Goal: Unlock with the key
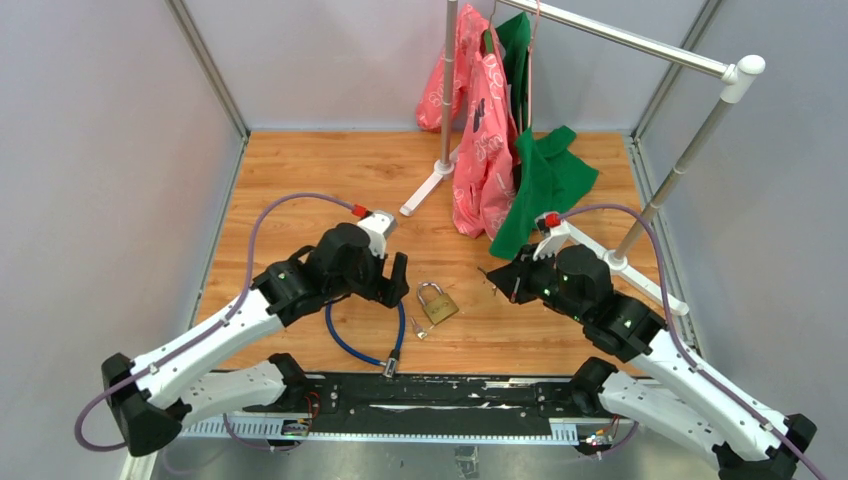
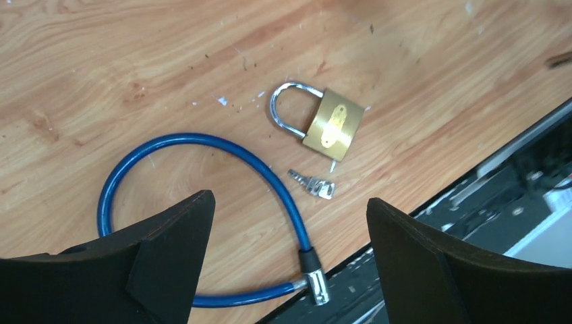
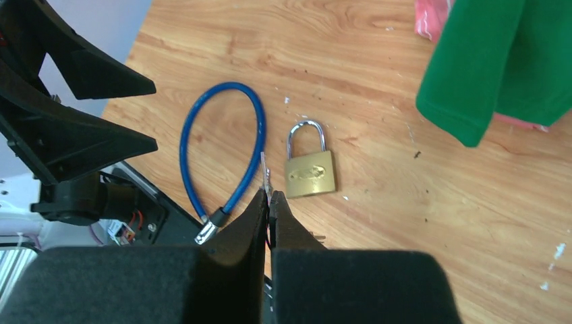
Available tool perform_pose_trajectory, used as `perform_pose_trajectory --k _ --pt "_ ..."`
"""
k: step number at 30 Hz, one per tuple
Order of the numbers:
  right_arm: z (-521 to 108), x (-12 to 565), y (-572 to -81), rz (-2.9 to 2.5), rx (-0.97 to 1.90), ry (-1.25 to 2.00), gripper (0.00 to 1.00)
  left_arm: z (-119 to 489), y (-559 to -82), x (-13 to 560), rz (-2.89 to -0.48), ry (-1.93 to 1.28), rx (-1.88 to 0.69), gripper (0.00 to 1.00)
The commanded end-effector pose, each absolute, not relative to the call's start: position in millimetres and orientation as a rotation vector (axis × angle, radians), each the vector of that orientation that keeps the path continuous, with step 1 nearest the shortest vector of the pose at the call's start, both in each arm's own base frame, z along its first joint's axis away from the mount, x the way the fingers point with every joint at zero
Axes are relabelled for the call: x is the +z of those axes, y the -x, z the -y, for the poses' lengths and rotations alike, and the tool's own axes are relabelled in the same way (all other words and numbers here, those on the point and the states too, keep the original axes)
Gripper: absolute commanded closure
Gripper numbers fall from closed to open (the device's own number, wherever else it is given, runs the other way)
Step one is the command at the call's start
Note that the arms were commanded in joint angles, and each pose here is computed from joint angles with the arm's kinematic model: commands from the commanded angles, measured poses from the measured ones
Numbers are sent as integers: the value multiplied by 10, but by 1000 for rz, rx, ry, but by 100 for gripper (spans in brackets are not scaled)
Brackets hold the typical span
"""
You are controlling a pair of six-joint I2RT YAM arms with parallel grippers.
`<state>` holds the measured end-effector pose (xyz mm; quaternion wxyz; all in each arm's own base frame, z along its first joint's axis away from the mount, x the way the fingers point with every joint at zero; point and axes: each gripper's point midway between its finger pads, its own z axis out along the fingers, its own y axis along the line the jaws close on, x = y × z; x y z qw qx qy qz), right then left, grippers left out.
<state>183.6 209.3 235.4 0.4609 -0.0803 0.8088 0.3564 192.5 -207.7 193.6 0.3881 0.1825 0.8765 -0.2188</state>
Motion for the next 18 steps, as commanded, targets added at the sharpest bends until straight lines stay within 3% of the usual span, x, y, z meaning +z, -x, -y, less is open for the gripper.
perform_pose_trajectory --k 1,8,14,18 --pt "-1881 2081 -1771 -2069 769 206 100 2118 -1897 1722 -2266 -687 -438 11" --pt "-1811 1980 -1722 -2081 730 256 100 1985 -2209 1698 -2164 -850 -172 9" --pt "-1789 1915 -1698 -2088 724 265 100 2115 -2249 1637 -1879 -1380 -97 5" --pt "-1747 1925 -1678 -2077 718 263 100 2257 -2259 1730 -1666 -1563 -105 0"
